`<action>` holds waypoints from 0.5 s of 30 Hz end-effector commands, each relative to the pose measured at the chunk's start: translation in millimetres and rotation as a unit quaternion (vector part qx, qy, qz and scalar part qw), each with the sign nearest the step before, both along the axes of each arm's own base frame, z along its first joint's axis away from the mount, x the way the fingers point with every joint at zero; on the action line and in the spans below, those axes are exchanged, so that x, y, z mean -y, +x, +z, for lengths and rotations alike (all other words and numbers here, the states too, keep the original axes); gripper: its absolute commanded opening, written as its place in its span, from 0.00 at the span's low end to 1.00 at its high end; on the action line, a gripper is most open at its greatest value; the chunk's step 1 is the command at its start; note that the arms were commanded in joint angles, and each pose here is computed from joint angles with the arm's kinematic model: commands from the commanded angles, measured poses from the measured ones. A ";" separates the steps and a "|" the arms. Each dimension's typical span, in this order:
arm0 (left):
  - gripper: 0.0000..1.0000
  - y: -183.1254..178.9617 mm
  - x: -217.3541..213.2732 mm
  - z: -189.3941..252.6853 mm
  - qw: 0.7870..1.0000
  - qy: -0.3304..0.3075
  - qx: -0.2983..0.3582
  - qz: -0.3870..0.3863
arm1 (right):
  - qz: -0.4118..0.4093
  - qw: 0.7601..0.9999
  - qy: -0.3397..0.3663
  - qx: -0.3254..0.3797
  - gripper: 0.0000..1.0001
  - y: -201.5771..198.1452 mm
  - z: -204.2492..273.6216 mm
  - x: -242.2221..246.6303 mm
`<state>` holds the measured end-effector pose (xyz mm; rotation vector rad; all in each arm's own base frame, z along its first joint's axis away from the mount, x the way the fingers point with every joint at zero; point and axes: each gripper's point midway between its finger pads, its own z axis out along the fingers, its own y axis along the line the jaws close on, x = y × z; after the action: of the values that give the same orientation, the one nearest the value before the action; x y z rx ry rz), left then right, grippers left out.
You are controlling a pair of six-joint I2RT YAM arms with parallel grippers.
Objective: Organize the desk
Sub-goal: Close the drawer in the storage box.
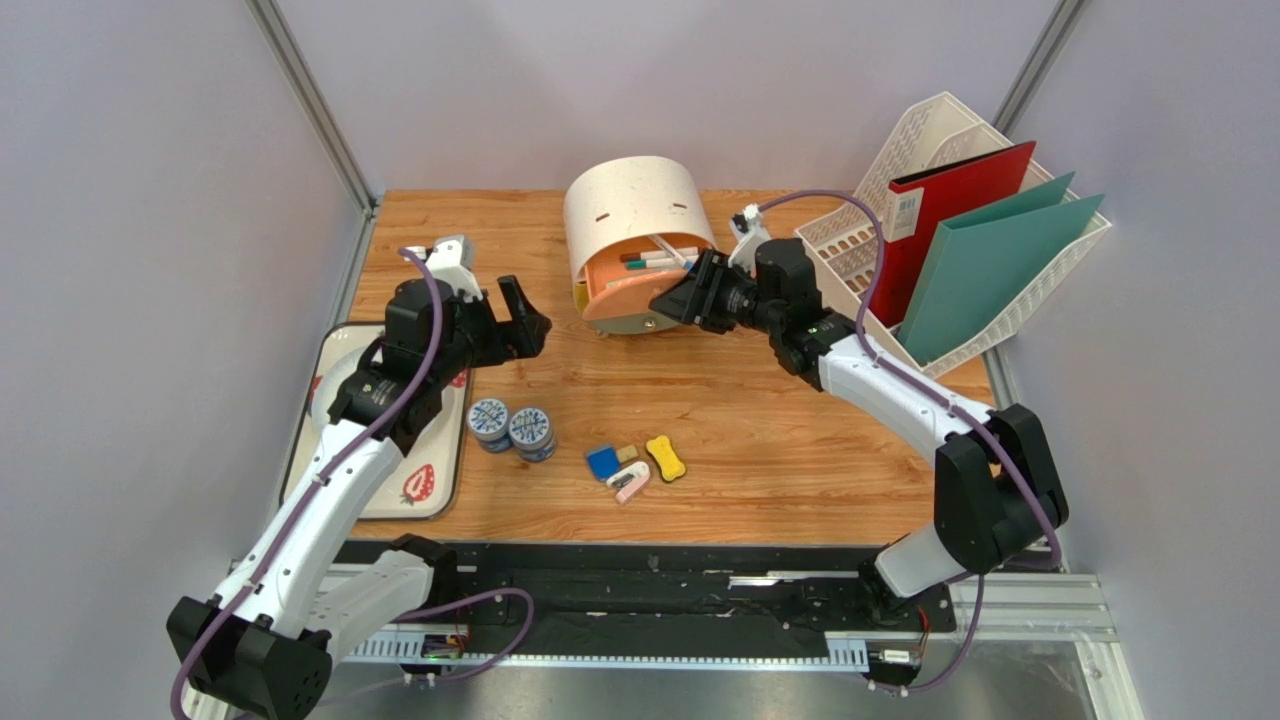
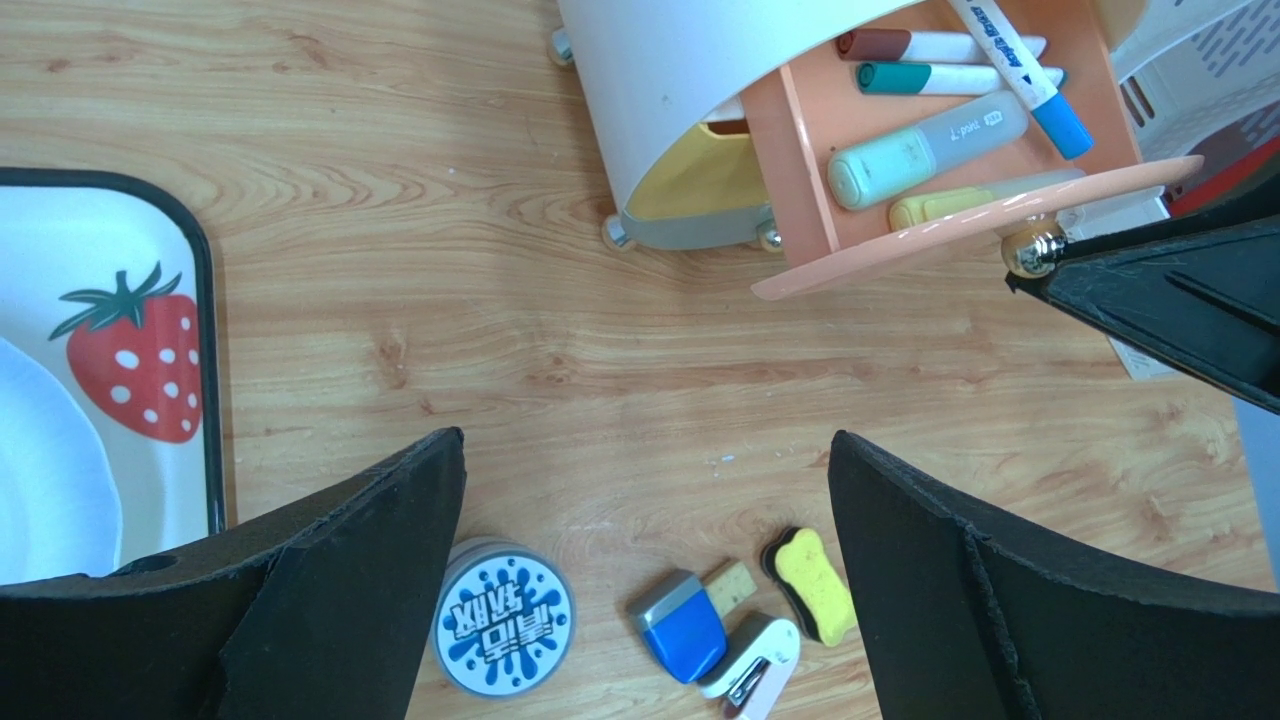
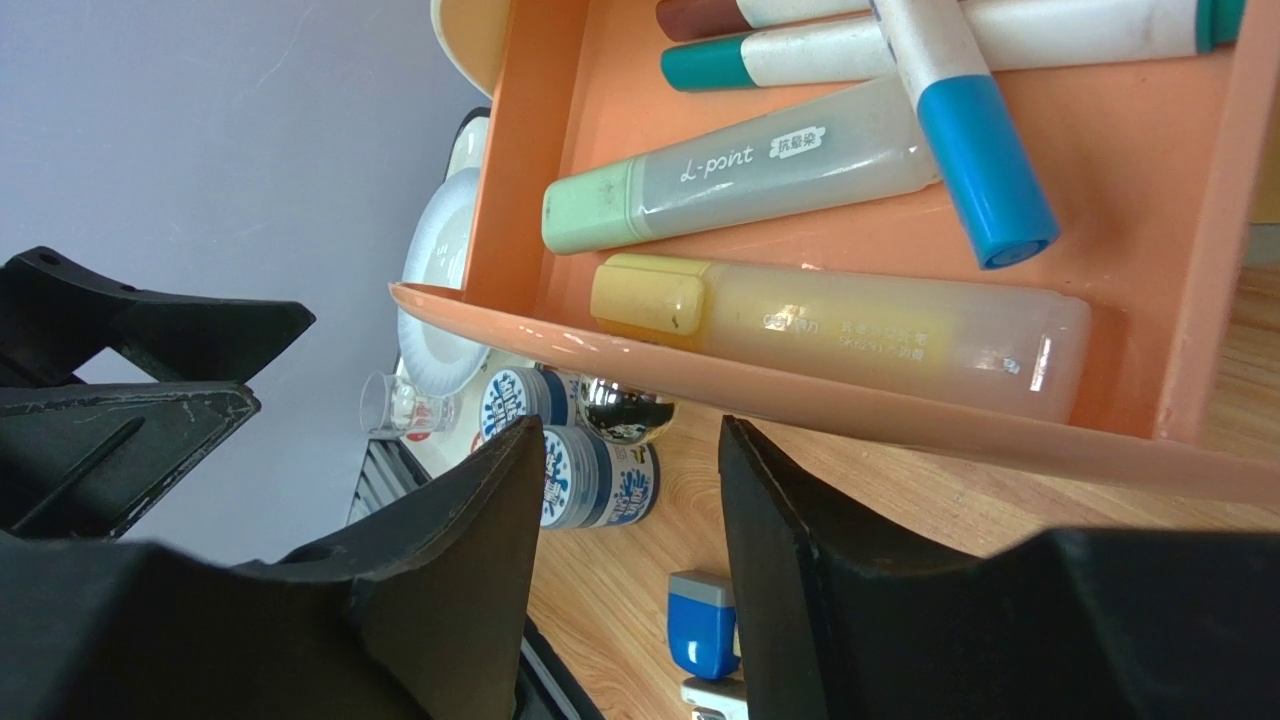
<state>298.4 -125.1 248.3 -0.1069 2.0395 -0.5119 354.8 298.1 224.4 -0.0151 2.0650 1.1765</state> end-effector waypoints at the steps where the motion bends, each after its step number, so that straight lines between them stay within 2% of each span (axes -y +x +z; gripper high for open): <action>1: 0.99 0.9 -4.4 5.7 1.000 0.000 0.013 0.008 | -0.024 0.999 0.021 0.029 0.48 11.7 18.9 -5.5; 5: 0.99 -1.3 -5.7 1.0 1.000 0.002 0.009 0.010 | -0.034 0.999 0.025 0.032 0.40 13.4 18.1 -8.5; 15: 0.99 -4.5 -6.8 0.4 1.000 0.001 0.009 0.010 | -0.055 0.997 0.028 0.036 0.32 26.0 20.7 -13.2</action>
<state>294.2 -122.5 241.5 -0.1113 2.0542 -0.5015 365.3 307.2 223.0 0.0549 2.0319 1.1506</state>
